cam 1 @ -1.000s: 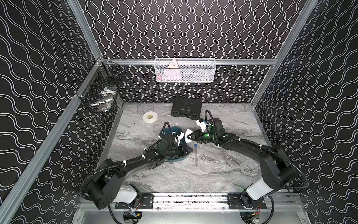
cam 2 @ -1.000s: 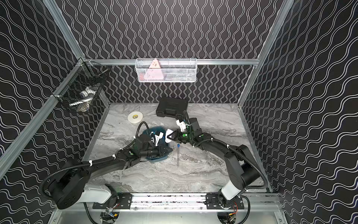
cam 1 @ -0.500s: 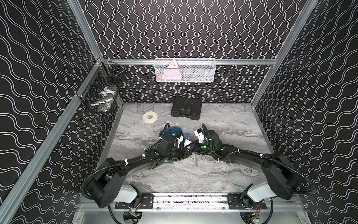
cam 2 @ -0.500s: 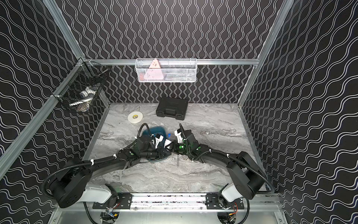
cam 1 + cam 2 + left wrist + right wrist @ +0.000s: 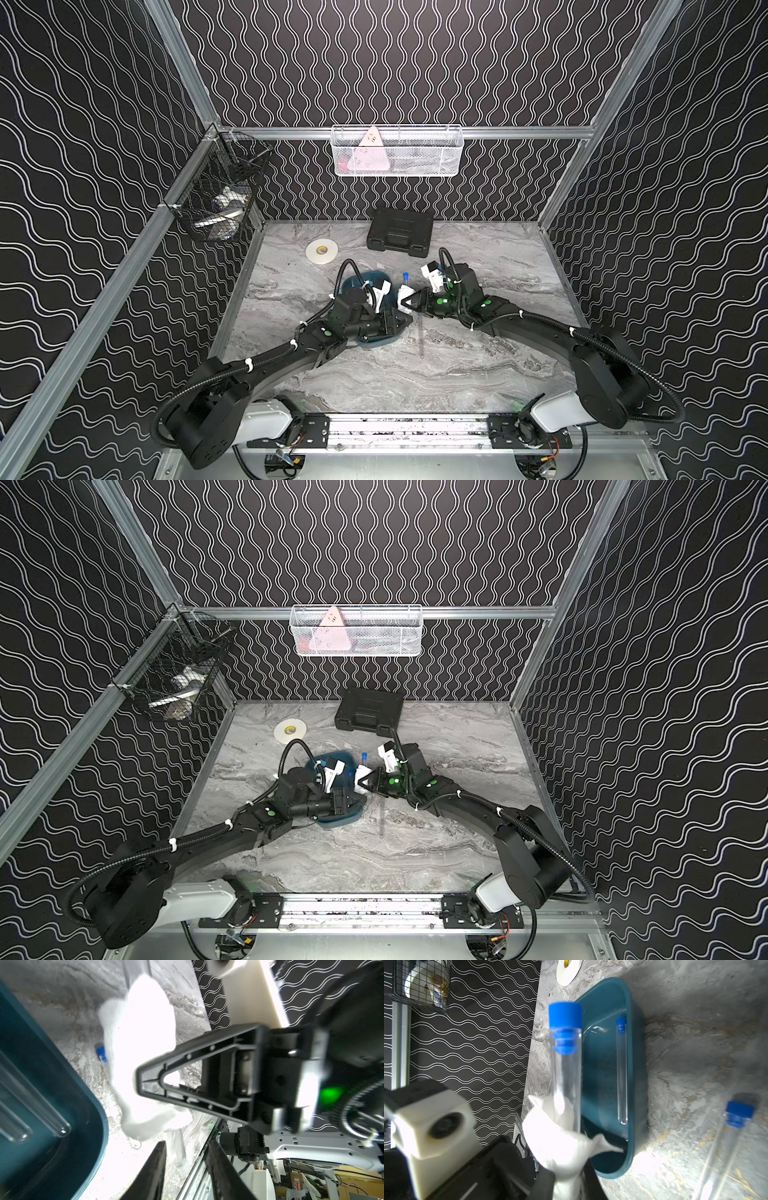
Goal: Wipe the exteriors of test tubes
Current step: Wipe the dirt from the test tube.
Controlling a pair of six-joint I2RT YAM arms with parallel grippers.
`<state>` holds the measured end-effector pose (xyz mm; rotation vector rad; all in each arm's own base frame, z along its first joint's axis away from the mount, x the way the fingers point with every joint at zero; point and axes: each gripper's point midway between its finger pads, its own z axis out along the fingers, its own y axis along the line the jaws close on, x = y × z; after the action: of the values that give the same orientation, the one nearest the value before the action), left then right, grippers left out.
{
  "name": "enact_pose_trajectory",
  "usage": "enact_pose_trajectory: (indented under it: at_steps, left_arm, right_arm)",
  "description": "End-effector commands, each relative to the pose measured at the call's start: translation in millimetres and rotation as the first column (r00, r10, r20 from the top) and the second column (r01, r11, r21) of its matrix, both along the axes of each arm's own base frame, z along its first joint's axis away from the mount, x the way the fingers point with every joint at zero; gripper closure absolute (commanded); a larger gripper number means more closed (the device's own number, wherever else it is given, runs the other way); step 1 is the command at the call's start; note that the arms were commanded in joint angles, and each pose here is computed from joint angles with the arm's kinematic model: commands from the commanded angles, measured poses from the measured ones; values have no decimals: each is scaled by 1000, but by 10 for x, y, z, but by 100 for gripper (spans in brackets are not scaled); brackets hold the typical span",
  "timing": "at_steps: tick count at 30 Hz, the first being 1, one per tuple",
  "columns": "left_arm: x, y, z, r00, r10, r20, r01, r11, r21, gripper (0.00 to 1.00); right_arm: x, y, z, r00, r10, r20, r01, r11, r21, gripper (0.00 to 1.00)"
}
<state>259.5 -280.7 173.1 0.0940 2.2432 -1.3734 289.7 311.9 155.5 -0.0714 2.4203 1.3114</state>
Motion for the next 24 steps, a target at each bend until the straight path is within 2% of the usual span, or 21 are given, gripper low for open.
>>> enact_pose_trajectory:
  at_steps: [1,11,18,24]
  left_arm:
    - [5,41,12,999,-14,32,13,999,35,61]
    - [341,297,281,995,50,90,-54,998,43,55]
    - [559,141,297,996,18,92,-18,1000,3,53]
    - [571,103,249,997,11,75,-9,1000,-24,54]
  right_arm:
    - [-78,-27,-11,1000,21,-9,-21,1000,0,87]
    - [-284,-158,-64,999,41,-6,-42,998,-45,87]
    - [-526,-86,-63,993,117,11,-116,991,-64,87]
    - [-597,-50,10,990,139,40,-137,989,-51,87]
